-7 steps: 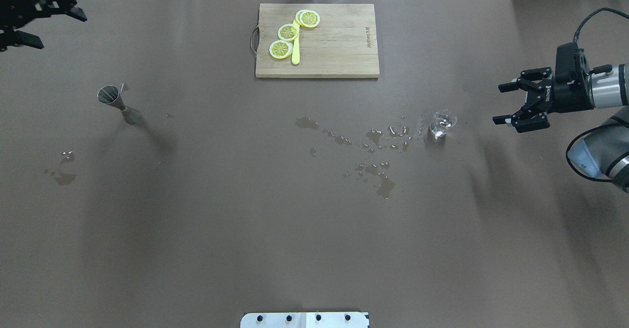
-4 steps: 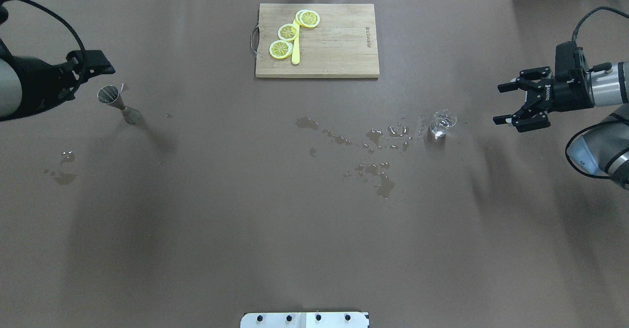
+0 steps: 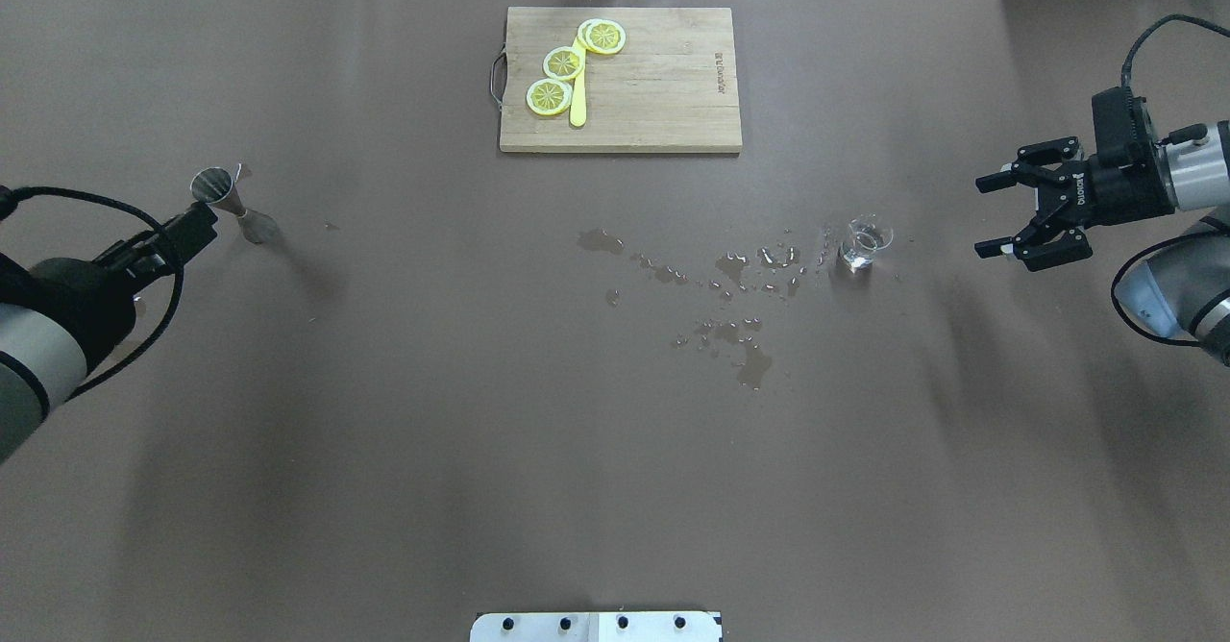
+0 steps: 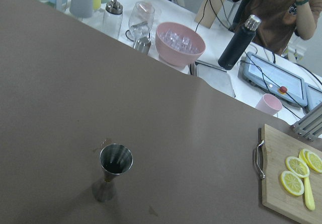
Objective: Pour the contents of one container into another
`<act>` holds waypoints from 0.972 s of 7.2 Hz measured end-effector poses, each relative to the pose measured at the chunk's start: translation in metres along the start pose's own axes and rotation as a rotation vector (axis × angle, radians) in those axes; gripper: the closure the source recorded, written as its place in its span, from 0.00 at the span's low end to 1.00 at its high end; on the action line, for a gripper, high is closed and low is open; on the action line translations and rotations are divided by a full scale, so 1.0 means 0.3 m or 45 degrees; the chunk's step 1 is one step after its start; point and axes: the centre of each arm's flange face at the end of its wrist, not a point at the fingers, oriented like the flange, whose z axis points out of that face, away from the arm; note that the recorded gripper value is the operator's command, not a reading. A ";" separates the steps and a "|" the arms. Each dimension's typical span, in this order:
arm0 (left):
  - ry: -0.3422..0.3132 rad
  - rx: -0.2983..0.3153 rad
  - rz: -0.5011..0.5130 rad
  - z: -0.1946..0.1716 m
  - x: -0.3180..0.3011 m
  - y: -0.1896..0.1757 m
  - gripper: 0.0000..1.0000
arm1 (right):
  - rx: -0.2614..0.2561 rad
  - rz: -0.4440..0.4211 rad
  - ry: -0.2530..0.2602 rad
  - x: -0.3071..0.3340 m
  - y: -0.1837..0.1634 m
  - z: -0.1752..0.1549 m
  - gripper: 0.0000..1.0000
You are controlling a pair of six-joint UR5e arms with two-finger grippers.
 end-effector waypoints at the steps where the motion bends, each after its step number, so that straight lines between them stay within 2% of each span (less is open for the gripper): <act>1: 0.012 0.086 0.025 0.019 -0.031 0.087 0.01 | 0.015 -0.072 0.010 -0.009 0.005 -0.039 0.00; 4: 0.028 0.289 0.136 0.096 -0.147 0.254 0.01 | 0.036 -0.129 0.044 0.000 -0.008 -0.067 0.00; 7: 0.019 0.376 0.224 0.193 -0.283 0.371 0.01 | 0.038 -0.144 0.111 -0.022 0.015 -0.002 0.00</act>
